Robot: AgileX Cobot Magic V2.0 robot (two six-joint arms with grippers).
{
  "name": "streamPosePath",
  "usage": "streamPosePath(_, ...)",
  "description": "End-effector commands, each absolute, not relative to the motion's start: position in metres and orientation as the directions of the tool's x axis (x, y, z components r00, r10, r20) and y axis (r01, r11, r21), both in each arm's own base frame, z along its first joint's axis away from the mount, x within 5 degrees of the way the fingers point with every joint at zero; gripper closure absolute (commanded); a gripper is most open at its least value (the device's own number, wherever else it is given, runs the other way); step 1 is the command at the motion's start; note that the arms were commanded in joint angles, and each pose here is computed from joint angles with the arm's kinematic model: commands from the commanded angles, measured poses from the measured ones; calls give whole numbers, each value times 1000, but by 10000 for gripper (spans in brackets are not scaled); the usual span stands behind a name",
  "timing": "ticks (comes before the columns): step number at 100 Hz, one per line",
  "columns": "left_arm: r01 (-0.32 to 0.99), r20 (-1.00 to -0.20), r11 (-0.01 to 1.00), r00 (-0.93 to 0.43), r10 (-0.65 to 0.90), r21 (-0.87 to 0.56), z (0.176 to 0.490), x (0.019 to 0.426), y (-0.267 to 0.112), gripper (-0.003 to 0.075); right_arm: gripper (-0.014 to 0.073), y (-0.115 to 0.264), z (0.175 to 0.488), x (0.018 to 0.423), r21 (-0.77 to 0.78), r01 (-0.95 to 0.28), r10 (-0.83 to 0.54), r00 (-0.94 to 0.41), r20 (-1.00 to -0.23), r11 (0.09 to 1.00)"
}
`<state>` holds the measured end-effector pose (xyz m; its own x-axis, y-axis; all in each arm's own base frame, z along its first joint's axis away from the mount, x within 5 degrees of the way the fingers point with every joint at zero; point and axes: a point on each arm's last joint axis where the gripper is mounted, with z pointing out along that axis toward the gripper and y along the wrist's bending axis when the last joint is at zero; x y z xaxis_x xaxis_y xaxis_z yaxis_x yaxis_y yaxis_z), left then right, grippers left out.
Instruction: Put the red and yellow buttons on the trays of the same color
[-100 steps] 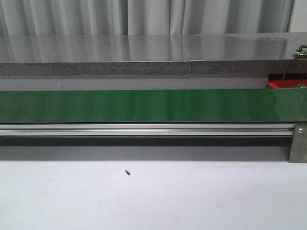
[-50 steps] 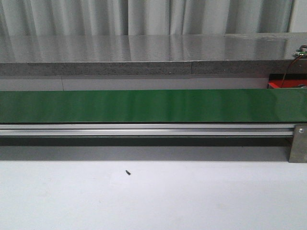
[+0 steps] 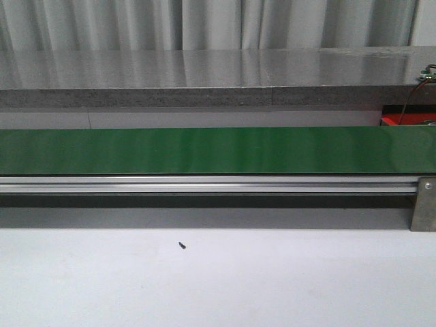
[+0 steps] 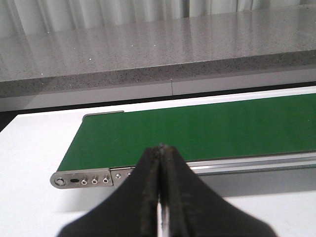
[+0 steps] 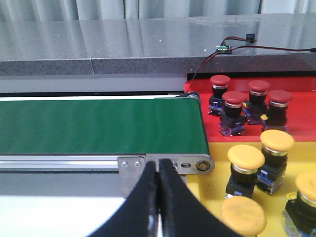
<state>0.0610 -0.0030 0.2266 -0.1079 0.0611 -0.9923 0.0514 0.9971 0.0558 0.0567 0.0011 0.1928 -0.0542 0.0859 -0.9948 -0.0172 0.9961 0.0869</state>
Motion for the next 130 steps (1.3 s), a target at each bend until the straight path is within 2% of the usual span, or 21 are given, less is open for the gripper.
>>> streamPosePath(1, 42, -999, 998, 30, 40, 42, 233, 56, -3, 740, 663, 1, 208, 54, 79, -31, 81, 67, -994, 996)
streamPosePath(27, 36, -999, 999, 51, -10, -8, 210, 53, -2, 740, 663, 1, 208, 54, 79, -31, 81, 67, -994, 996)
streamPosePath(65, 38, -999, 999, 45, -1, 1, 196, 55, -2, 740, 663, 1, 208, 54, 79, -31, 81, 67, -994, 996)
streamPosePath(130, 40, -999, 999, 44, -21, -19, 196, 55, -2, 740, 663, 1, 208, 54, 79, -31, 81, 67, -994, 996)
